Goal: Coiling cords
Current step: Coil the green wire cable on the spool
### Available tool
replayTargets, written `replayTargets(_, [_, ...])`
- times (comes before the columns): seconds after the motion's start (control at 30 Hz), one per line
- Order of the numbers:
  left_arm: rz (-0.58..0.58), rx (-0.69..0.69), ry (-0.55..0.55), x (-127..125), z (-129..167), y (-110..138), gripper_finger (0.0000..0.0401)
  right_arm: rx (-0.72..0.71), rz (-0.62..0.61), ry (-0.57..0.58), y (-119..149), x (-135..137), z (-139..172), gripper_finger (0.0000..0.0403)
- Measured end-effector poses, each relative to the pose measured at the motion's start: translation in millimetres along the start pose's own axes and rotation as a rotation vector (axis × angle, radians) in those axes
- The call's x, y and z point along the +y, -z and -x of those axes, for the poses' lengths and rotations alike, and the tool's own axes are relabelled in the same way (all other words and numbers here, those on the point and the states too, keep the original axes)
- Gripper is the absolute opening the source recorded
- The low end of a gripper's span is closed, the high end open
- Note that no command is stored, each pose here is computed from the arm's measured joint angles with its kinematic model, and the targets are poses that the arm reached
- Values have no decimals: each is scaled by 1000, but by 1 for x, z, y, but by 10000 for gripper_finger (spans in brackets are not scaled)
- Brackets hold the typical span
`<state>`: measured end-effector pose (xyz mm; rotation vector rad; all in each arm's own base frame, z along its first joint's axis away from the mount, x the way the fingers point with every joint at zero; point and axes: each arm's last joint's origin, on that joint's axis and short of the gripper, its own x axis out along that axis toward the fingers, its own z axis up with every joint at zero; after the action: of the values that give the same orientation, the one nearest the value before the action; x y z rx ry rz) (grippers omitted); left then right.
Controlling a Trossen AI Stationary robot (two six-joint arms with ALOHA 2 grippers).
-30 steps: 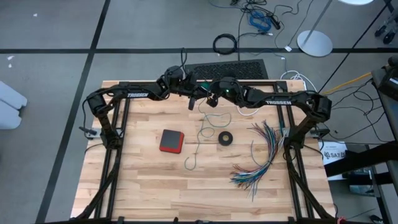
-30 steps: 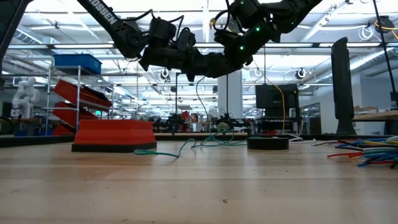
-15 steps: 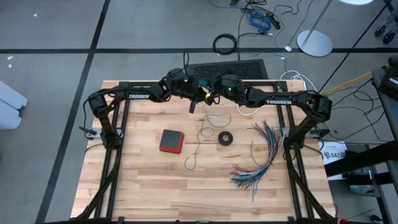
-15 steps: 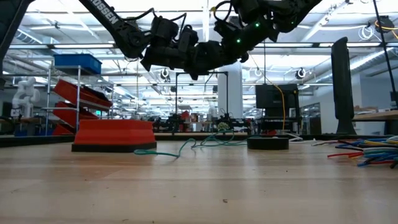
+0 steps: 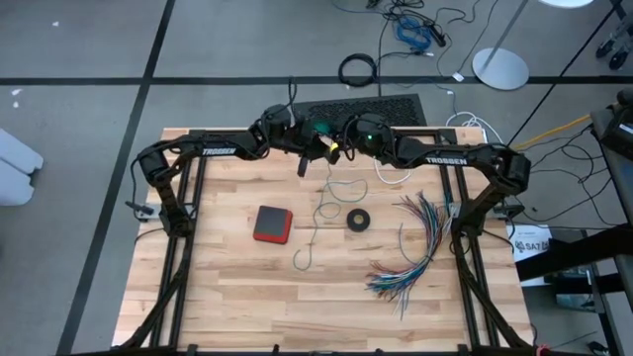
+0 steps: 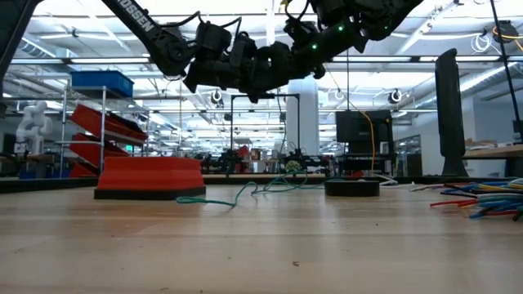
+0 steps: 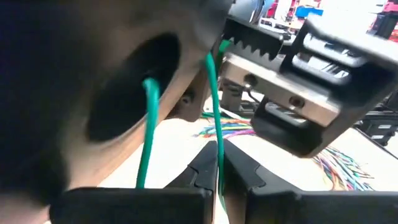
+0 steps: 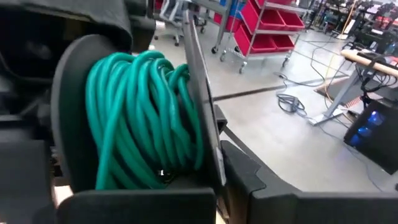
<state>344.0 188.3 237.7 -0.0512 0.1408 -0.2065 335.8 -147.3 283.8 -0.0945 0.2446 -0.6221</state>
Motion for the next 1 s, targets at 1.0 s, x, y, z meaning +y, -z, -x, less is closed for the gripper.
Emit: replayTargets(1.0, [-160, -60, -40, -1, 20, -26, 21, -205, -238, -206, -24, -14, 7, 0])
